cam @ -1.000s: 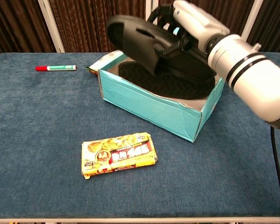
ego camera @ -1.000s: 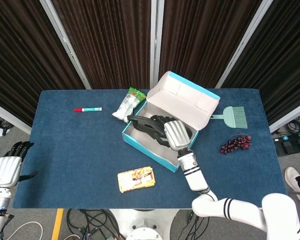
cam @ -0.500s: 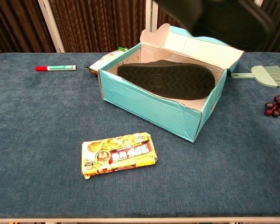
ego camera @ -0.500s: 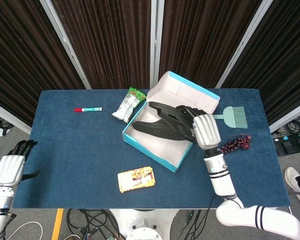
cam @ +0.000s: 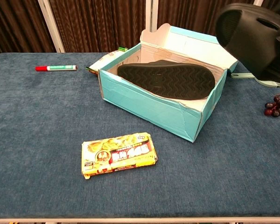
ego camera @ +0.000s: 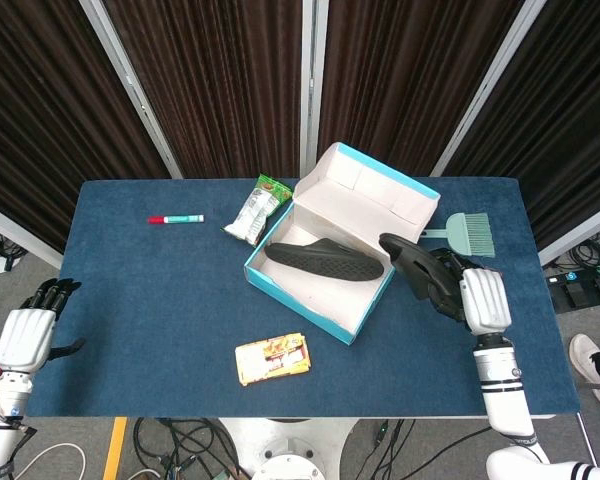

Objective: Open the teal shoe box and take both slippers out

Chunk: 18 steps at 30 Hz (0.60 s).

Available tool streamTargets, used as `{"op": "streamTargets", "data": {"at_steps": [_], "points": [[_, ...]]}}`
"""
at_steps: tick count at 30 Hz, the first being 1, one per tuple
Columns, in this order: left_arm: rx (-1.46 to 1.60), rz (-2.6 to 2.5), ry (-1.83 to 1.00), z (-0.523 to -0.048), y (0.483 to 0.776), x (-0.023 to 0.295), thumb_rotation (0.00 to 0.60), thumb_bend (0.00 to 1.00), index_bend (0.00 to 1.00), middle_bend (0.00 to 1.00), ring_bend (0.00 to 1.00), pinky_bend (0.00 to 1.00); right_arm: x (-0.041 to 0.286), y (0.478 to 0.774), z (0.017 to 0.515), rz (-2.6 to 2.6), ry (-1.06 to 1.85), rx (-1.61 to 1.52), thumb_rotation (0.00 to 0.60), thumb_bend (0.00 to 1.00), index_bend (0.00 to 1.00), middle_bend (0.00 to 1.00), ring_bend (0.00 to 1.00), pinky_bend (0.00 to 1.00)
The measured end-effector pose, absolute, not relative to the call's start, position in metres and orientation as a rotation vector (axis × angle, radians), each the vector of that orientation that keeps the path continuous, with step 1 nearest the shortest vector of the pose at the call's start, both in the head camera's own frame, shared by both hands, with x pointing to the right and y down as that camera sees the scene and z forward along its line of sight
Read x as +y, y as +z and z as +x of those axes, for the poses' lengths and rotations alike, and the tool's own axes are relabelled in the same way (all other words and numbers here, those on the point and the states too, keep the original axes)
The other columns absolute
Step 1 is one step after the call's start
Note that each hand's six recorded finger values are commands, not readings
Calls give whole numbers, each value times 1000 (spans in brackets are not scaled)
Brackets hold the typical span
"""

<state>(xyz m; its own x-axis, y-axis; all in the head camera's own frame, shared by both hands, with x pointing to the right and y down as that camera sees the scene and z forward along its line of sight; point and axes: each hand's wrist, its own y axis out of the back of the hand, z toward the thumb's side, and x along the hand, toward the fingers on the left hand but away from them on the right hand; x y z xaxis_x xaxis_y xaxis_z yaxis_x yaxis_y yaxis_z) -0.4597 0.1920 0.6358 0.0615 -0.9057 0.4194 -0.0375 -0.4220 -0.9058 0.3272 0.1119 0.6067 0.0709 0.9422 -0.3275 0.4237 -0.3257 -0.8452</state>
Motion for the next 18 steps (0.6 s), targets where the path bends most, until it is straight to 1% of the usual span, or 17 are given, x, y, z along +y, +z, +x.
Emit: {"op": "streamTargets", "data": {"at_steps": [8, 15, 17, 18], "points": [[964, -1588, -1462, -460, 636, 193, 600, 109, 150, 125, 100, 356, 136, 632, 364, -1805, 1329, -1481, 600, 600, 644, 636, 478, 615], [964, -1592, -1452, -457, 636, 191, 600, 109, 150, 125, 100, 355, 157, 654, 380, -1845, 1367, -1568, 600, 594, 647, 630, 478, 615], [956, -1593, -1455, -457, 636, 191, 600, 109, 150, 125, 100, 356, 160, 658, 382, -1854, 1379, -1574, 600, 556, 627, 620, 465, 596], [953, -1594, -1457, -457, 637, 192, 600, 109, 150, 125, 100, 355, 161, 660, 382, -1861, 1384, -1573, 600, 513, 587, 609, 438, 572]]}}
